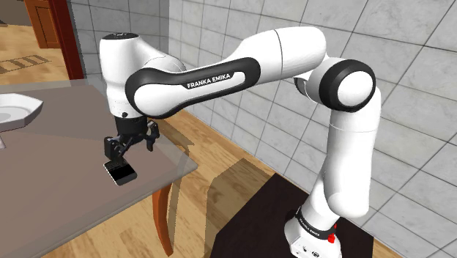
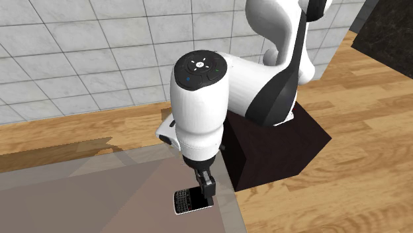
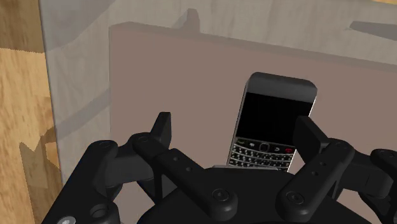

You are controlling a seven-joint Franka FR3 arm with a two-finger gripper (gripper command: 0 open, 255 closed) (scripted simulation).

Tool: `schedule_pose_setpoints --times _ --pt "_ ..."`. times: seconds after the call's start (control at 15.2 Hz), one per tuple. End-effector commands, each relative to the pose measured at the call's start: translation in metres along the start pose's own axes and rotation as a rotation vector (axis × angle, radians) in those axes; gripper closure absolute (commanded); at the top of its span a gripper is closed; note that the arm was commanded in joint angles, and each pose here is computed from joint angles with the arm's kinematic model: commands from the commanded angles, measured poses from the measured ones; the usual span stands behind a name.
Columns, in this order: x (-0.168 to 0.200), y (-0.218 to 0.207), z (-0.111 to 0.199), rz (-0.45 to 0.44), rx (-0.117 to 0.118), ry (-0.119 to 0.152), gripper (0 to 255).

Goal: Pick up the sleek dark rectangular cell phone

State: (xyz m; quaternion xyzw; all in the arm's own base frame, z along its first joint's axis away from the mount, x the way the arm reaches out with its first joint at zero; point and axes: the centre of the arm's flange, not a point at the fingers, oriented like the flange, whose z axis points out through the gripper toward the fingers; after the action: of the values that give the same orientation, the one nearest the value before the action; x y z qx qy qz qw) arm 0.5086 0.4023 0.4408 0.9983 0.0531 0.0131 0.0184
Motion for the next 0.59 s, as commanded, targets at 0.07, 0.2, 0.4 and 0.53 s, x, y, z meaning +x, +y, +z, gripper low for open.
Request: schedule_pose_setpoints --times 0.07,0.2,0.4,0.53 --pt "0.021 -0.036 0.01 -0.011 -0.016 0.003 0" --pt "0.024 -0.043 0.018 -0.013 -0.019 0.003 0" --pt "0.024 -0.043 0.034 -0.013 -0.019 0.003 0" --pt "0.023 -0.044 0.044 -0.013 -0.019 0.003 0"
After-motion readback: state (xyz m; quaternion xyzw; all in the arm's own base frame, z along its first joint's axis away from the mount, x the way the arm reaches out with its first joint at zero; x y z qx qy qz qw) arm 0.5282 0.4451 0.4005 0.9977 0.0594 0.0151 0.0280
